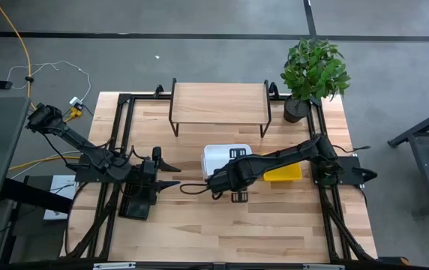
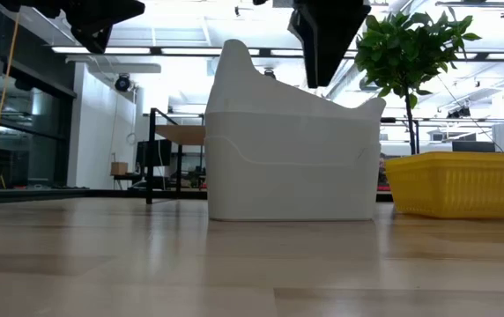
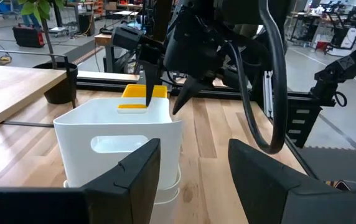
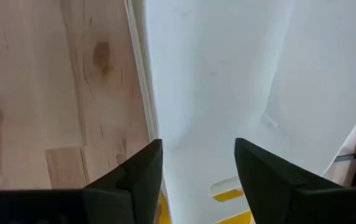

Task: Stack baskets on shelf by color
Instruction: Stack the white bin on top of the stacked white bins

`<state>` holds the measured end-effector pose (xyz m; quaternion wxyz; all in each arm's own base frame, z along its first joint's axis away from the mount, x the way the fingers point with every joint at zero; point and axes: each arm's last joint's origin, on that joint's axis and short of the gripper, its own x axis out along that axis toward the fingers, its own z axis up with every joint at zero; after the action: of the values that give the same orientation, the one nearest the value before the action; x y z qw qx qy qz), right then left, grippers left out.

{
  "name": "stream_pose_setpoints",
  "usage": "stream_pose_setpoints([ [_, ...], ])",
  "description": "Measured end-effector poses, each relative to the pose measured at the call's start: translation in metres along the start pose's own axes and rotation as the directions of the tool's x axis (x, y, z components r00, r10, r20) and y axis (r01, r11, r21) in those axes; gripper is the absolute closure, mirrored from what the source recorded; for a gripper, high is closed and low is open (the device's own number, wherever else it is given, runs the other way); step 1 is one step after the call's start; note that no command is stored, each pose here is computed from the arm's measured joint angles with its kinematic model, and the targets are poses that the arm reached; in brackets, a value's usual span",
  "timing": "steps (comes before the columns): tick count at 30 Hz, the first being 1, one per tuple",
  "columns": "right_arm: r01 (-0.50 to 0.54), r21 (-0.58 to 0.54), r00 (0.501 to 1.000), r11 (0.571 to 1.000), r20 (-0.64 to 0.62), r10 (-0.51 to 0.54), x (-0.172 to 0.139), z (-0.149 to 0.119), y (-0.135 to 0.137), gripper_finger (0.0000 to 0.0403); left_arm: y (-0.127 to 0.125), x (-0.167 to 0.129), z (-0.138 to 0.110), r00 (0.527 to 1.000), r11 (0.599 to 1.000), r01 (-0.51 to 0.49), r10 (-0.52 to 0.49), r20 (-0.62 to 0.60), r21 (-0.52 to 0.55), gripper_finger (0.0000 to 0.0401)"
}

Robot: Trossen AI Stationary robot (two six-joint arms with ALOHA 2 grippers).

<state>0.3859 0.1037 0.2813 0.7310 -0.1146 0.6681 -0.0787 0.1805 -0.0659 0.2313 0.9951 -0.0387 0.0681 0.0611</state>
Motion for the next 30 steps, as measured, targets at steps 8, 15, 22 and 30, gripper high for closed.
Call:
stream_pose_setpoints([
  [8, 0.087, -0.012, 0.995, 0.996, -0.044, -0.088, -0.006, -0.010, -0.003, 0.0215, 0.000, 0.000, 0.000, 1.000, 1.000, 0.003, -0.003, -0.002, -0.001, 0.0225],
  [15, 0.101, 0.175, 0.993, 0.979, 0.042, -0.110, -0.037, -0.024, -0.031, 0.0215, 0.000, 0.000, -0.002, 1.000, 1.000, 0.001, -0.001, -0.017, -0.001, 0.0225],
  [22, 0.157, 0.424, 0.982, 0.892, 0.032, -0.188, -0.044, -0.058, -0.050, 0.0215, 0.000, 0.000, -0.003, 1.000, 1.000, 0.000, 0.000, -0.027, -0.010, 0.0225],
  [30, -0.052, 0.686, 0.964, 0.725, 0.225, -0.144, -0.014, -0.103, -0.064, 0.0215, 0.000, 0.000, -0.001, 1.000, 1.000, -0.006, 0.006, -0.011, 0.005, 0.0225],
])
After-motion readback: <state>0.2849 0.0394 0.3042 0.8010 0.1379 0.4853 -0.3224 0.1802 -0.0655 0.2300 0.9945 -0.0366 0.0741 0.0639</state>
